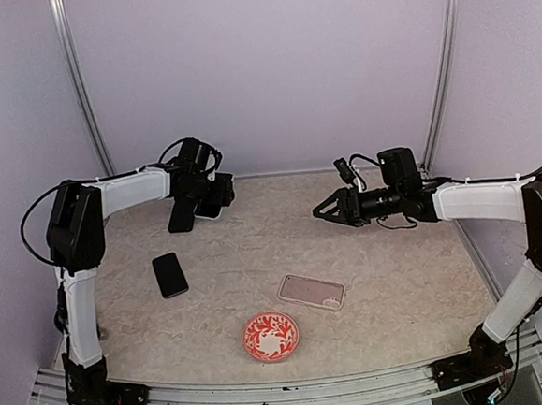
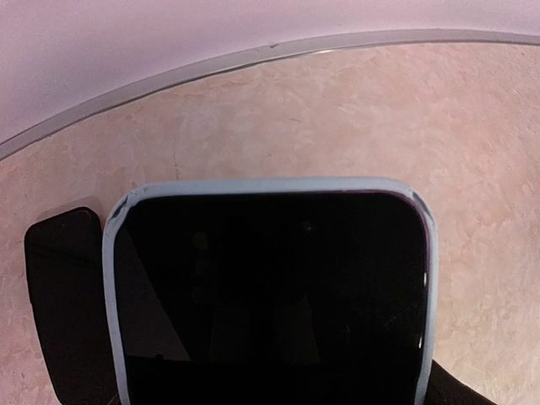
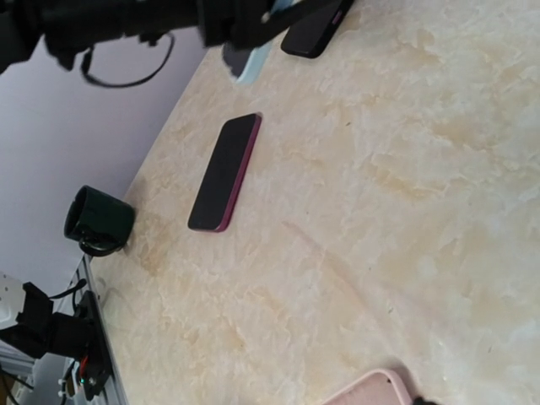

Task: Put the phone into the phone case
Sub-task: Place the phone with the phone case at the corner of the board.

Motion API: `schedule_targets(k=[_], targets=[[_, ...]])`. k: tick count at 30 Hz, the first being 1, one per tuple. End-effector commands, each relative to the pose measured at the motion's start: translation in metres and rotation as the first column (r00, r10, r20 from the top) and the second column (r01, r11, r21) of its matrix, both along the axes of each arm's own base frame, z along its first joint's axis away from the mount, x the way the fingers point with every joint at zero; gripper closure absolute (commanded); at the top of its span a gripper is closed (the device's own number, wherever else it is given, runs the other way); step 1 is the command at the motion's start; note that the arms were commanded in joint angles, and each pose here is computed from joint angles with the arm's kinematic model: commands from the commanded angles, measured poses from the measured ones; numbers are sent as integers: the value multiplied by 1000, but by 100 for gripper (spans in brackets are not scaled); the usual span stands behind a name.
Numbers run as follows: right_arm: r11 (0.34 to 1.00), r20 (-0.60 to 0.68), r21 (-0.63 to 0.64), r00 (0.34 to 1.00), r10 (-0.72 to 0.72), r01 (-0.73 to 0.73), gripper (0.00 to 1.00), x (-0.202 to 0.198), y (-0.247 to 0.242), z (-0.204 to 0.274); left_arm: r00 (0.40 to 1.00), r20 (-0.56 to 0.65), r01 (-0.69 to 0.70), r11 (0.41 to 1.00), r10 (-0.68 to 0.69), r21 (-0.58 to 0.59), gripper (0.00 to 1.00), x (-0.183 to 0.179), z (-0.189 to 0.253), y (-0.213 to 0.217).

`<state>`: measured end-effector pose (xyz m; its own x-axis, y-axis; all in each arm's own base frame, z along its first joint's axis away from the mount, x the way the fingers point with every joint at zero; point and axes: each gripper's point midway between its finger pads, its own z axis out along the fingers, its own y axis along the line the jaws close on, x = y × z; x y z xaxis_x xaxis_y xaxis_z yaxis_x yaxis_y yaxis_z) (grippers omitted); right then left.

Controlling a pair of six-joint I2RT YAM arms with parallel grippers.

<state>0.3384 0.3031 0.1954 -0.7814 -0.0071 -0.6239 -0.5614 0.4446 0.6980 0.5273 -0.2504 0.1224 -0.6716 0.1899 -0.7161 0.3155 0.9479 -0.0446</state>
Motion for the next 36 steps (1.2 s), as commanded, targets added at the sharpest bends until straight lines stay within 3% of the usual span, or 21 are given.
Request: schedule_targets(k=[1, 5, 14, 36], targets=[[1000, 15, 8, 1000, -8, 8, 30, -2, -5, 8, 989, 105, -103, 993, 108, -50, 46, 37, 24, 4], [1000, 16, 10, 1000, -8, 8, 30, -3, -5, 9, 985, 85, -149, 989, 150, -21, 46, 52, 6, 13], [1000, 9, 12, 1000, -10, 9, 30, -4, -6, 7, 969, 76, -231, 970, 236, -72, 45, 72, -14, 26], [1000, -6, 27, 1000, -2, 3, 30, -6, -5, 0, 959, 0, -282, 954, 283, -102, 36, 72, -65, 28]])
